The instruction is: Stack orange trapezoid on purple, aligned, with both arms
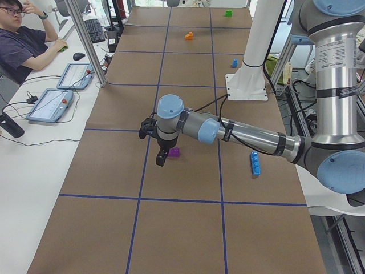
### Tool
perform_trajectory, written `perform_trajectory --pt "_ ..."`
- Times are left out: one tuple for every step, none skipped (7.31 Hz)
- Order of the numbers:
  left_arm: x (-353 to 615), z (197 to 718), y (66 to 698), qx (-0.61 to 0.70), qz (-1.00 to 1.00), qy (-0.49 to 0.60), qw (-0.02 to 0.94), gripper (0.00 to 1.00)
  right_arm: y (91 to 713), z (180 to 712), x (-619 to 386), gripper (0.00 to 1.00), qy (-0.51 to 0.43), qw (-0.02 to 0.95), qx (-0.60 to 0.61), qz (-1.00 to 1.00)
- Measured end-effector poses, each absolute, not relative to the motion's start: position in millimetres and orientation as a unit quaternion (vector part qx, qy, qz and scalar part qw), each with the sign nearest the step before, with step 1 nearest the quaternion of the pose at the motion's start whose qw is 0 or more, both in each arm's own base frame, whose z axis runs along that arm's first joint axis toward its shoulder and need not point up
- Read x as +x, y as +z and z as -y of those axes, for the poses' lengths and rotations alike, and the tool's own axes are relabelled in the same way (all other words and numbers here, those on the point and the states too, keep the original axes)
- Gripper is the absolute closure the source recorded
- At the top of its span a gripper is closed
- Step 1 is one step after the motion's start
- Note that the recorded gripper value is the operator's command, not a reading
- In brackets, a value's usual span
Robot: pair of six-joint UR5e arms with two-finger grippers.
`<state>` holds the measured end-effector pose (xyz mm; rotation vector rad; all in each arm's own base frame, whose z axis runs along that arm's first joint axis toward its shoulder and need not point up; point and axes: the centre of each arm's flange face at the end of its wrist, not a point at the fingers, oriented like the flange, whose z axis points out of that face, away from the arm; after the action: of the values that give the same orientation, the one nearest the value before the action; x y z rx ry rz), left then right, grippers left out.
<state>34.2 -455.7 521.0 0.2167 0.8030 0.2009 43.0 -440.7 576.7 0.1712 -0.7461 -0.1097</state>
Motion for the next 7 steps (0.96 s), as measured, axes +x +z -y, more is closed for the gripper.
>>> perform_trajectory --pt "63 462 516 0.084 -0.391 0.076 0.914 0.0 573 443 37 0.0 -0.045 0.925 0.09 0.366" --pt "90 466 513 0.07 -0.383 0.046 0.92 0.0 571 444 34 0.0 -0.039 0.925 0.094 0.367" --pt "122 470 517 0.065 -0.372 0.017 0.926 0.0 571 445 32 0.0 -0.037 0.924 0.094 0.368" --pt "159 474 523 0.061 -0.368 0.0 0.928 0.0 571 445 32 0.0 -0.036 0.924 0.094 0.368" --pt "189 477 531 0.056 -0.369 -0.003 0.928 0.0 571 445 31 0.0 -0.036 0.924 0.094 0.368" --pt "209 478 539 0.051 -0.37 0.0 0.928 0.0 572 444 31 0.0 -0.036 0.924 0.094 0.368" --pt "222 476 545 0.047 -0.371 0.007 0.928 0.0 572 444 31 0.0 -0.036 0.924 0.094 0.368"
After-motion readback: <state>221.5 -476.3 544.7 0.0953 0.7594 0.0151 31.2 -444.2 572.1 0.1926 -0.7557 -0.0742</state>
